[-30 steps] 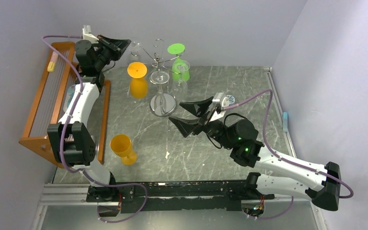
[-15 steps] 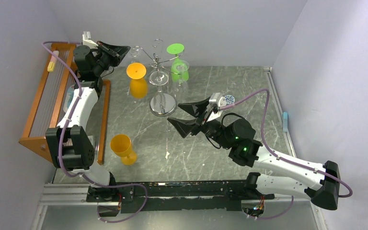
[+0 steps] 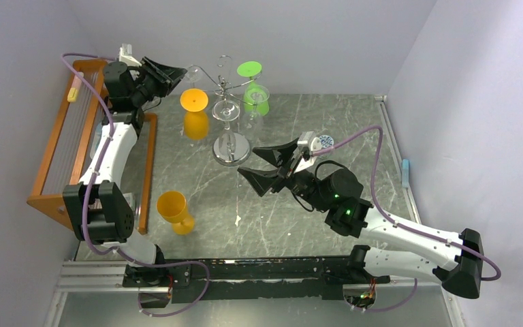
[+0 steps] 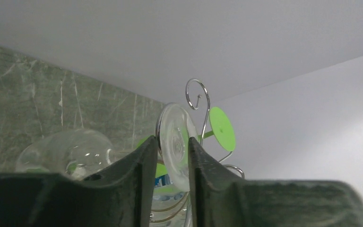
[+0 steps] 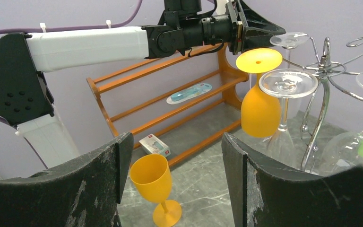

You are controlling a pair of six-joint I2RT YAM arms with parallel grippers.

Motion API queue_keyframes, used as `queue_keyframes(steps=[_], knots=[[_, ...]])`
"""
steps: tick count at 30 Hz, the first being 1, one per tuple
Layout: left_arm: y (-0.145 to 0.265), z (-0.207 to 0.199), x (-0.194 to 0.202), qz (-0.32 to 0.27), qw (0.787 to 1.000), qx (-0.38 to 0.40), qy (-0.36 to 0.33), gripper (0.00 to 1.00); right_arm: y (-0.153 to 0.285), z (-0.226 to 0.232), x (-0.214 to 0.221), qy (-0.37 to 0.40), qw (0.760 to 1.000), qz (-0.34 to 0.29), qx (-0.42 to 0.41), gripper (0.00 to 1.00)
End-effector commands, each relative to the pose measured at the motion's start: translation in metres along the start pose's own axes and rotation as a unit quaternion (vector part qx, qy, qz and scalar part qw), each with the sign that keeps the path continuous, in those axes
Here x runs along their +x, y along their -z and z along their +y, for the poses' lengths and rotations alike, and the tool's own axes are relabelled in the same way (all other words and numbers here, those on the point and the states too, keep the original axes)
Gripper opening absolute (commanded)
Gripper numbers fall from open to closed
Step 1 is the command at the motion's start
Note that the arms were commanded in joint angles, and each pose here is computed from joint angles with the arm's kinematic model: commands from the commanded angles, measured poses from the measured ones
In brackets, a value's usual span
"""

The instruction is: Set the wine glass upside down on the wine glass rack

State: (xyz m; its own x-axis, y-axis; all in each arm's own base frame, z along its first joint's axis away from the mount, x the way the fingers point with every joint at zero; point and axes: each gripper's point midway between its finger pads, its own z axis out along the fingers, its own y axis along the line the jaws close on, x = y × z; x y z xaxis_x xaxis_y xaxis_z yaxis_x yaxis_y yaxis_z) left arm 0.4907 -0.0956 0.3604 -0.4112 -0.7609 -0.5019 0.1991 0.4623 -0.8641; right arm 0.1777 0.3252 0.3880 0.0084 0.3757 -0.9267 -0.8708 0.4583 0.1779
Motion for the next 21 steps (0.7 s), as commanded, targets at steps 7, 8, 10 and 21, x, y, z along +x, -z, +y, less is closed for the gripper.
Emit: queue_keyframes(steps=[7, 8, 10, 21], knots=[[0.027, -0.003, -0.007, 0.005, 0.996, -0.063, -0.062, 0.67, -0.012, -0.008, 0.014, -0.031, 0.996, 0.070, 0.039, 0.72], [0.030, 0.000, -0.007, 0.004, 0.995, -0.074, -0.066, 0.69, -0.013, -0.008, 0.020, -0.034, 0.995, 0.089, 0.040, 0.72], [0.038, 0.004, -0.007, 0.000, 0.993, -0.093, -0.075, 0.73, -0.018, -0.002, 0.029, -0.036, 0.992, 0.116, 0.026, 0.72], [0.153, 0.026, -0.012, -0.063, 0.941, -0.266, -0.198, 0.87, -0.035, 0.032, 0.083, 0.020, 0.975, 0.220, -0.032, 0.76]])
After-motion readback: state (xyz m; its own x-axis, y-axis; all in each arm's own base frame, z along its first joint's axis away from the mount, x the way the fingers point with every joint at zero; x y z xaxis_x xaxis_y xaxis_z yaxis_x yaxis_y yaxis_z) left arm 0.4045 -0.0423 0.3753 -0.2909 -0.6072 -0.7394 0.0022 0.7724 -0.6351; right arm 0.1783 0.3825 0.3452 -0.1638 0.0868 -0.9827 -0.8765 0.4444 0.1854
